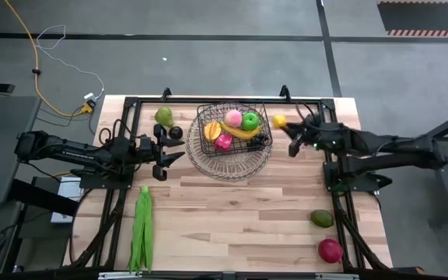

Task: Build produce basket
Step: Put the lemon into the wire basket

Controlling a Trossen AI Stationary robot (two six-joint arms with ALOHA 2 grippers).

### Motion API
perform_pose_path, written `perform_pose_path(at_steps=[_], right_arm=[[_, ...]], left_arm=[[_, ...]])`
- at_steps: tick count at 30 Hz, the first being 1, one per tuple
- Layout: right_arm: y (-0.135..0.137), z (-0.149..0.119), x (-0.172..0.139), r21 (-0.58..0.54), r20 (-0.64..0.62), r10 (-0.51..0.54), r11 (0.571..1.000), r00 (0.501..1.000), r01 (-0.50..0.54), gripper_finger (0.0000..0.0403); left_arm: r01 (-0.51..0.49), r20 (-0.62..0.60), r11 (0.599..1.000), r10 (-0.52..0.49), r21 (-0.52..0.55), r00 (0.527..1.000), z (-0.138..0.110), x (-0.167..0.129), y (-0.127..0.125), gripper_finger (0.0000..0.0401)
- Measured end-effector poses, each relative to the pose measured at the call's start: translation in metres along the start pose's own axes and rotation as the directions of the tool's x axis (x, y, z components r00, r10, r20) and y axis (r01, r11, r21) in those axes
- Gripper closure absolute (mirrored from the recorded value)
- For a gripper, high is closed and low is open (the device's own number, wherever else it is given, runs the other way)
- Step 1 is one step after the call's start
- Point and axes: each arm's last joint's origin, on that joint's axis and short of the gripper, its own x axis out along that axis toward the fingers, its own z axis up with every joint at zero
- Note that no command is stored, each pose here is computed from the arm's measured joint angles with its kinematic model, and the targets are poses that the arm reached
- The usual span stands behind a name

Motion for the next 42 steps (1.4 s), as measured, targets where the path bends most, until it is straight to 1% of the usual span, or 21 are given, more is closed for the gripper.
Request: perform_pose_path(at_steps=[1,3,6,8,10,12,15,18,22,36,39,42], right_arm=[[0.003,-0.004,0.003,-0.006,0.055,0.062,0.998,0.997,-0.061,0.0334],[0.008,-0.014,0.008,-0.016,0.156,0.183,0.983,0.971,-0.182,0.0334],[0.013,-0.029,0.014,-0.062,0.274,0.334,0.942,0.902,-0.33,0.0334],[0.014,-0.037,0.017,-0.094,0.327,0.389,0.92,0.861,-0.38,0.0334],[0.014,-0.043,0.018,-0.114,0.365,0.412,0.91,0.835,-0.399,0.0334],[0.014,-0.048,0.02,-0.125,0.379,0.414,0.909,0.828,-0.397,0.0334],[0.013,-0.053,0.022,-0.156,0.367,0.413,0.911,0.833,-0.383,0.0334],[0.014,-0.048,0.022,-0.164,0.377,0.414,0.91,0.829,-0.38,0.0334],[0.016,-0.046,0.021,-0.178,0.378,0.45,0.893,0.809,-0.414,0.0334],[0.016,-0.046,0.021,-0.187,0.373,0.456,0.89,0.808,-0.416,0.0334],[0.016,-0.046,0.021,-0.179,0.375,0.435,0.9,0.819,-0.396,0.0334],[0.015,-0.048,0.026,-0.148,0.373,0.347,0.938,0.86,-0.314,0.0334]], left_arm=[[0.0,0.0,1.0,0.0,-0.005,1.0,0.0,0.0,0.0,0.0243],[0.001,0.0,1.0,-0.001,-0.005,1.0,0.0,0.0,0.0,0.0243],[0.001,0.0,1.0,-0.001,-0.006,1.0,0.0,0.0,0.0,0.0243],[0.007,0.001,1.0,-0.007,-0.012,1.0,0.0,0.0,0.0,0.0243],[0.014,0.003,1.0,-0.014,-0.018,1.0,0.001,0.0,-0.001,0.0243],[0.015,0.013,1.0,-0.015,-0.025,1.0,0.004,0.001,-0.001,0.0243],[0.015,0.022,1.0,-0.015,-0.026,1.0,0.007,0.003,-0.001,0.0243],[0.015,0.019,0.999,-0.014,-0.033,1.0,0.006,0.003,-0.001,0.0243],[0.014,0.016,0.999,-0.014,-0.034,1.0,0.006,0.003,-0.001,0.0243],[0.019,0.014,0.999,-0.019,-0.034,1.0,0.006,0.003,-0.001,0.0243],[0.019,0.014,0.999,-0.019,-0.034,1.0,0.006,0.003,-0.001,0.0243],[0.019,0.015,0.999,-0.019,-0.034,1.0,0.006,0.003,-0.001,0.0243]])
